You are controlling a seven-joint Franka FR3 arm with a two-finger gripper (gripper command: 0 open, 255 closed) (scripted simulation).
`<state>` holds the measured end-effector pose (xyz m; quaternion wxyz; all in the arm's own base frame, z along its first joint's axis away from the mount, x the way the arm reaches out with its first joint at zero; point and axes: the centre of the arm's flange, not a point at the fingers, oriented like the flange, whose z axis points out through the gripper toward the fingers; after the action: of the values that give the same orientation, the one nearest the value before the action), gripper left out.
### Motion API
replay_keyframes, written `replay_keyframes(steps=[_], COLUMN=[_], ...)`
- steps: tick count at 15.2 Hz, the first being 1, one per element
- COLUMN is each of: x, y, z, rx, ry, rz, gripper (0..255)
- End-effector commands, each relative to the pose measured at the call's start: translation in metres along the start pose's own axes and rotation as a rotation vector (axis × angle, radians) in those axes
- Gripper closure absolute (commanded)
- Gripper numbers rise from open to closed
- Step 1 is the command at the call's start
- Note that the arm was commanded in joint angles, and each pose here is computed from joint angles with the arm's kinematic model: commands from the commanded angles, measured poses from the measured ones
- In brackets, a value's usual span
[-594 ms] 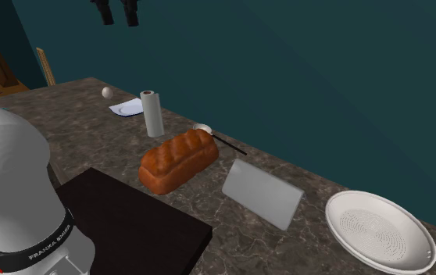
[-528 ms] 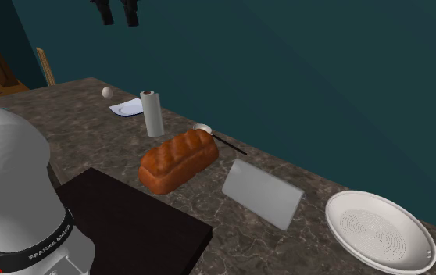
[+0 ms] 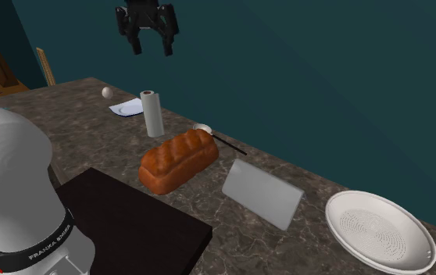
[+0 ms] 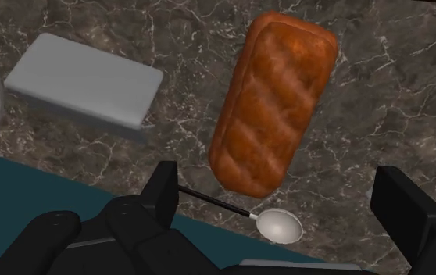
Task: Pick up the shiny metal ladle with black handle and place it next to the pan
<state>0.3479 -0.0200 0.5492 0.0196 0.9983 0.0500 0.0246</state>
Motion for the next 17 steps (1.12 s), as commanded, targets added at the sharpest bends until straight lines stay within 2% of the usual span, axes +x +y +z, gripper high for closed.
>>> replay_keyframes(steps=[1,17], x=[0.015,0.138], y=[0.010,0.049], z=[0.023,0.188], rx=[-0.005,-0.041], ry=[-0.001,-0.024], rz=[-0.070,-0.597], gripper=[0,0])
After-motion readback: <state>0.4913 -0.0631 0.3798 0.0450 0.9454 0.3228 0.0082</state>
